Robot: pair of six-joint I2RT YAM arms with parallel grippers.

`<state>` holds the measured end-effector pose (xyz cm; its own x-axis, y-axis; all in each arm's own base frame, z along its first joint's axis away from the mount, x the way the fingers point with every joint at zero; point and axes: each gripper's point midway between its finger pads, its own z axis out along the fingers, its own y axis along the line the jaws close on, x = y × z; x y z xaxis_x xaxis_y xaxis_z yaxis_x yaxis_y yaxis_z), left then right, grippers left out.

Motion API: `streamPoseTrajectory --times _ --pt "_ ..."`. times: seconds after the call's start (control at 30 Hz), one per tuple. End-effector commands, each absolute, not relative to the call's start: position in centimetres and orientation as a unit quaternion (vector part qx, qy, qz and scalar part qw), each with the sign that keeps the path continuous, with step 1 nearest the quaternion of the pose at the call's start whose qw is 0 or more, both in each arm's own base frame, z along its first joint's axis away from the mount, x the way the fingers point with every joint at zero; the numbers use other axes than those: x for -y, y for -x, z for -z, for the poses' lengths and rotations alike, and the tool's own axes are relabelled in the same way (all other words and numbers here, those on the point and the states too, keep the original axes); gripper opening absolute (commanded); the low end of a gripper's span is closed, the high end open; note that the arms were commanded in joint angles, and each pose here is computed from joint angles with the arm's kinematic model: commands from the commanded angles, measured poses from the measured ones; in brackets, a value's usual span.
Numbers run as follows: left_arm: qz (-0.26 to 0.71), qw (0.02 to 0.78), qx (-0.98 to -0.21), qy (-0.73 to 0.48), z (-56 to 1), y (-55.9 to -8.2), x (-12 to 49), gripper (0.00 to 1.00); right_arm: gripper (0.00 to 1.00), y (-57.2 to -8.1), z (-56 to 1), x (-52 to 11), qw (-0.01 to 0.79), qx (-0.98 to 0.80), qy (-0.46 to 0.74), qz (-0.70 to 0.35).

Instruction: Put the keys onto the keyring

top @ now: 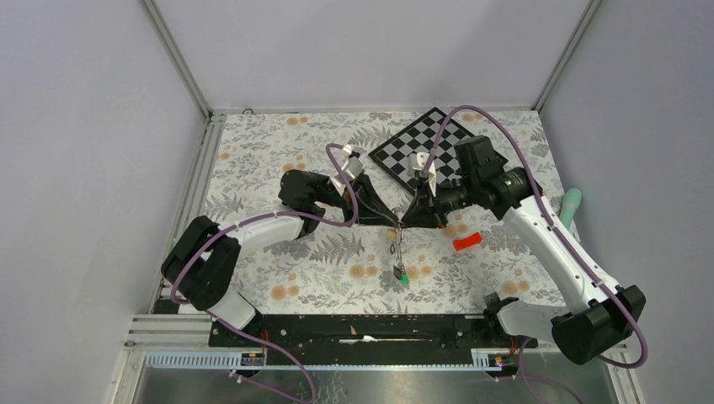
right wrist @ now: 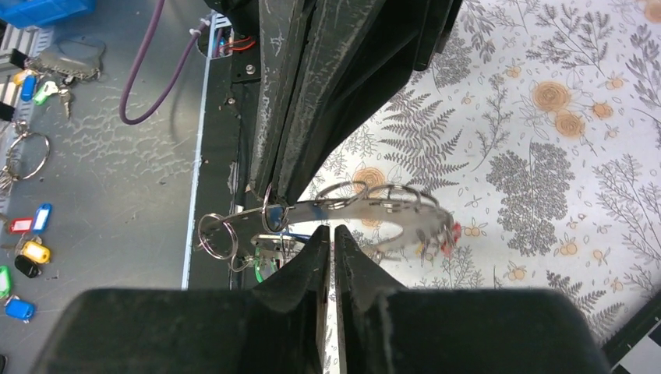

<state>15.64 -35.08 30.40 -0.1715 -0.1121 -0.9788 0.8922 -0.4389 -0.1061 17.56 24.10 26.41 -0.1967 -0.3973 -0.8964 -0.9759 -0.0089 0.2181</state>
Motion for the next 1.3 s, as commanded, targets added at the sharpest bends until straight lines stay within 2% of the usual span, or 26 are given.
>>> streamPoseTrajectory --times 0.0,0.2,0.4,0.63,1.27 --pt "0.657 0.41 -0.348 -0.528 -32.0 -15.5 34.7 0.0 0.17 -17.7 -27.0 -23.0 0.354 -0.627 0.559 -0.411" --pt "0.662 0.417 -0.363 -0.507 -32.4 -16.1 34.7 0.0 0.41 -17.7 -28.3 -22.0 0.382 -0.624 0.567 -0.378" --pt "0.665 0.416 -0.371 -0.497 -32.5 -16.4 34.9 0.0 0.49 -17.3 -29.6 -22.1 0.389 -0.611 0.573 -0.384" --pt "0.665 0.414 -0.372 -0.498 -32.3 -16.4 34.9 0.0 0.48 -17.7 -29.8 -22.3 0.391 -0.611 0.57 -0.385" --pt "0.674 0.412 -0.379 -0.481 -32.3 -17.0 35.3 0.0 0.33 -17.7 -29.4 -24.0 0.369 -0.599 0.546 -0.454"
